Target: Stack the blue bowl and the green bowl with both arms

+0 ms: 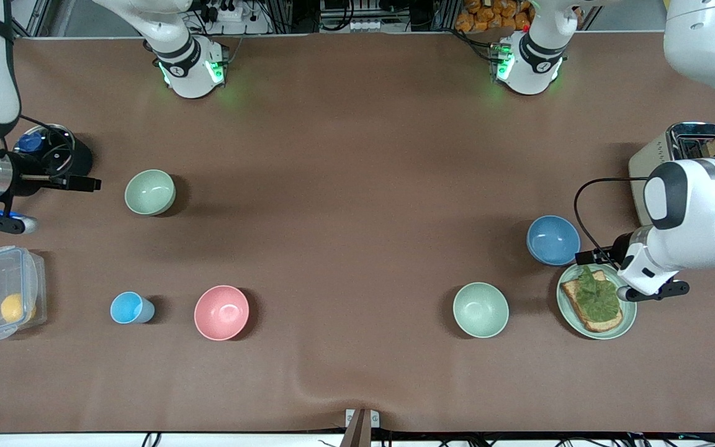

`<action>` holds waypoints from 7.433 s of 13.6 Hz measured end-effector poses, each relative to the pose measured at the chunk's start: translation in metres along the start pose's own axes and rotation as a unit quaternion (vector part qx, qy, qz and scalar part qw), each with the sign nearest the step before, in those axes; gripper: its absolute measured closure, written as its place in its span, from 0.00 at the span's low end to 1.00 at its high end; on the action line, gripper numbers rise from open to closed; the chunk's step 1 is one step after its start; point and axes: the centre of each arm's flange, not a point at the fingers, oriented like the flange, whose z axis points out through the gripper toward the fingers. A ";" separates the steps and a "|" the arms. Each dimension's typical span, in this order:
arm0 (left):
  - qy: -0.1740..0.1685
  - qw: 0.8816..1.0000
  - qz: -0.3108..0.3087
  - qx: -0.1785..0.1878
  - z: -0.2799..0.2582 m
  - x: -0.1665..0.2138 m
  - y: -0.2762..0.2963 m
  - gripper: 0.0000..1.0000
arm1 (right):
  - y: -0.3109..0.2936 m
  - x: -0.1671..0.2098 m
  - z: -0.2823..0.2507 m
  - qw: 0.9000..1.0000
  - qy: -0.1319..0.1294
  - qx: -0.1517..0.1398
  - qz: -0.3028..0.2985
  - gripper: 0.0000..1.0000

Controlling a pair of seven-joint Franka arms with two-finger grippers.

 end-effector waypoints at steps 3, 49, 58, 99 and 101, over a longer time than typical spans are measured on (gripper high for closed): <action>-0.012 1.000 0.000 0.002 0.024 0.002 0.001 0.00 | 0.028 0.013 0.022 1.000 -0.004 0.006 -0.018 0.00; 0.030 0.993 -0.048 -0.105 -0.008 -0.058 0.090 0.95 | 0.032 -0.041 0.194 0.996 0.030 0.082 0.022 0.96; 0.031 0.990 -0.072 -0.116 -0.010 -0.053 0.069 0.95 | -0.248 -0.123 0.159 0.972 0.073 0.044 0.218 0.96; -0.044 0.993 -0.008 -0.106 0.018 -0.175 0.296 0.95 | -0.409 -0.043 0.234 0.827 -0.041 0.108 0.550 0.00; -0.051 0.995 -0.007 -0.090 0.030 -0.194 0.321 0.95 | -0.397 -0.023 0.242 0.798 -0.076 0.132 0.583 0.00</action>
